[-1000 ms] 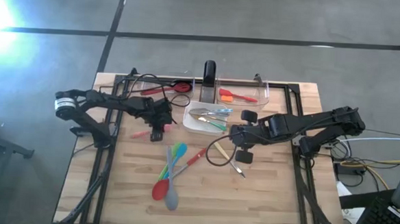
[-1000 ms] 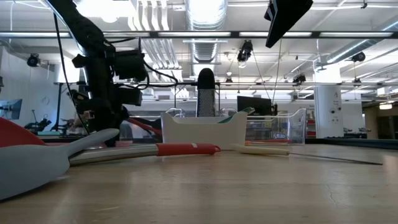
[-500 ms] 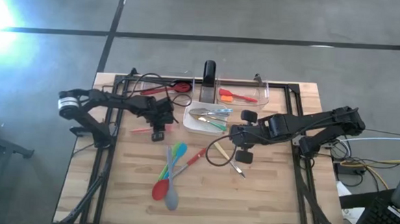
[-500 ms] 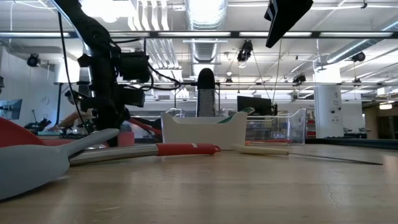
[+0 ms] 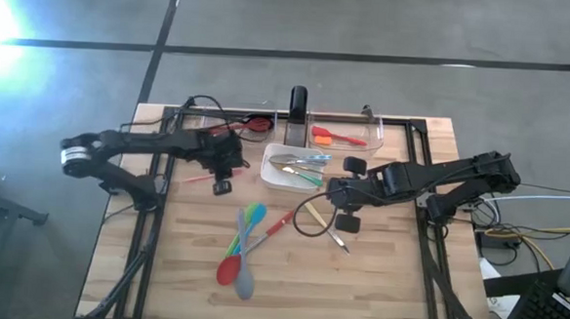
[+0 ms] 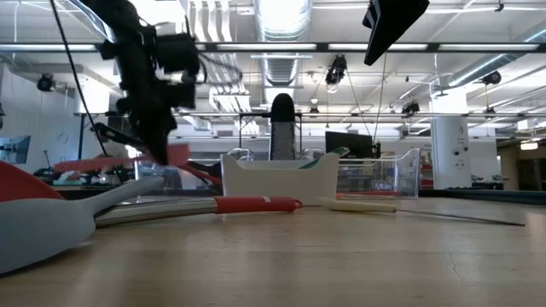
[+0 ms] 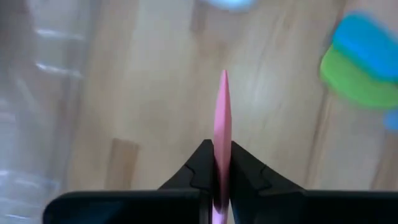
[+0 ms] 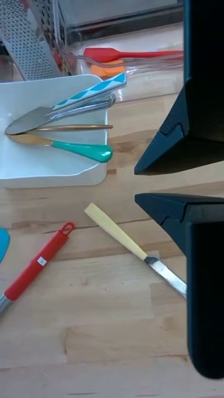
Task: Pick & Place Kitchen Items
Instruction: Put the pink spatula into the right transparent bin
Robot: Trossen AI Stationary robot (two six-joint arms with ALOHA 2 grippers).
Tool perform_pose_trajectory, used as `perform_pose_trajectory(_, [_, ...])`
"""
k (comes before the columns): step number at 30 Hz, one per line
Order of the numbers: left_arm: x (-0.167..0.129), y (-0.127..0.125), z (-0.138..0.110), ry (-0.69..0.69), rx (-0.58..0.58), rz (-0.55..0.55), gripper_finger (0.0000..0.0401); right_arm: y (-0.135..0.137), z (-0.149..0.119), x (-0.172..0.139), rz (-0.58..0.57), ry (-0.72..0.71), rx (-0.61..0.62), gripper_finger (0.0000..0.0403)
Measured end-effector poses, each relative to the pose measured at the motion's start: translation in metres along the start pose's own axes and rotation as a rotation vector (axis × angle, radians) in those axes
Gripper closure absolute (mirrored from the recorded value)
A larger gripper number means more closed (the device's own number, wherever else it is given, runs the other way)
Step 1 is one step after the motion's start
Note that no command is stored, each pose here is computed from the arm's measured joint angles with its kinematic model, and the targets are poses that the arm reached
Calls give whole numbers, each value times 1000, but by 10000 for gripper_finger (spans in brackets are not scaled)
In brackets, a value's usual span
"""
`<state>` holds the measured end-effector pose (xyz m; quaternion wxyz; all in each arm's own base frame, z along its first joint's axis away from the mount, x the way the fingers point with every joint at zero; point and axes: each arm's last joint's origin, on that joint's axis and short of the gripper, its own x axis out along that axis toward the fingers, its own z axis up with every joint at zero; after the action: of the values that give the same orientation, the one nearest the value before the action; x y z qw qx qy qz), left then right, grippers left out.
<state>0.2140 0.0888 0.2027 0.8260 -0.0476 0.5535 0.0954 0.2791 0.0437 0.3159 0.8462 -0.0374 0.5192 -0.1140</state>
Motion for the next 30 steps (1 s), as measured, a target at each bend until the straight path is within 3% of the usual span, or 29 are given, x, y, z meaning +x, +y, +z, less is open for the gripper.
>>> perform_pose_trajectory(7, [-45,-2,12,-293,-57,43,377,1,5,0,12,-53,5,351])
perform_pose_trajectory(12, [-76,-6,25,-595,-83,54,377,4,14,3,30,-154,-3,351])
perform_pose_trajectory(17, [-108,-17,44,-951,-20,6,377,11,21,20,50,-317,-31,351])
perform_pose_trajectory(22, [-128,-33,55,-1220,54,-75,377,18,24,39,70,-527,-8,351])
perform_pose_trajectory(30, [-132,-56,59,-1379,165,-220,377,10,23,46,78,-905,93,342])
